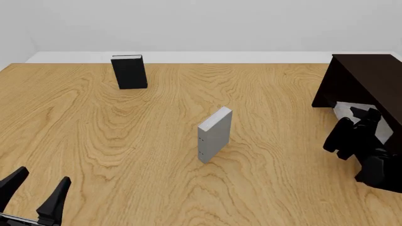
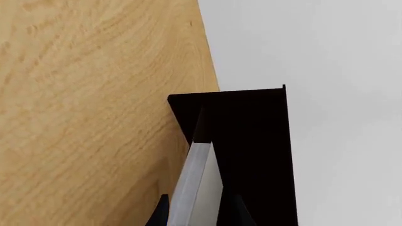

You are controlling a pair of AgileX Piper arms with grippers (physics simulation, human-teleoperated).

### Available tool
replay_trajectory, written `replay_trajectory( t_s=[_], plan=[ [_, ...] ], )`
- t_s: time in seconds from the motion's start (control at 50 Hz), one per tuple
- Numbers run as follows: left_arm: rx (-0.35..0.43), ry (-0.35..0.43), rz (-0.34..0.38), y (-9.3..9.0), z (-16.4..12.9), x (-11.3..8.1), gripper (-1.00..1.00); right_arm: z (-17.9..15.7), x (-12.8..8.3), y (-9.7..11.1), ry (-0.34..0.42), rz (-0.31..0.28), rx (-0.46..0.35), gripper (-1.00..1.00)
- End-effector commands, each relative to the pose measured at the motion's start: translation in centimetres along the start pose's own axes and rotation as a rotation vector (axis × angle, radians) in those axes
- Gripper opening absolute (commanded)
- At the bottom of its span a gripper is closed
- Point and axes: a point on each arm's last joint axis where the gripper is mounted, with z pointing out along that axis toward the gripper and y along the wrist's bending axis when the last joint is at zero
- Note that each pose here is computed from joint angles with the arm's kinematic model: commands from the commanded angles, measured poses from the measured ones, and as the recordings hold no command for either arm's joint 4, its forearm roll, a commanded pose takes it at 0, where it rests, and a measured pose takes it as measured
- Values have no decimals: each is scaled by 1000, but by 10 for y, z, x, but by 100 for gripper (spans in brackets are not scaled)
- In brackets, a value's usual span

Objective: Pick up the book on the right and place it on the cabinet shelf.

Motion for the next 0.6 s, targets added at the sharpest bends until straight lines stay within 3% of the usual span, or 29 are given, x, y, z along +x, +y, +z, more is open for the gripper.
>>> replay_trajectory(
  t_s=[0.02, 0.6],
  plan=[
    [0, -1, 1, 0, 0, 0, 100, -3, 6, 0, 18, 5, 7, 100],
    [0, -2, 1, 0, 0, 0, 100, -12, 15, 4, 45, 12, 3, 100]
  ],
)
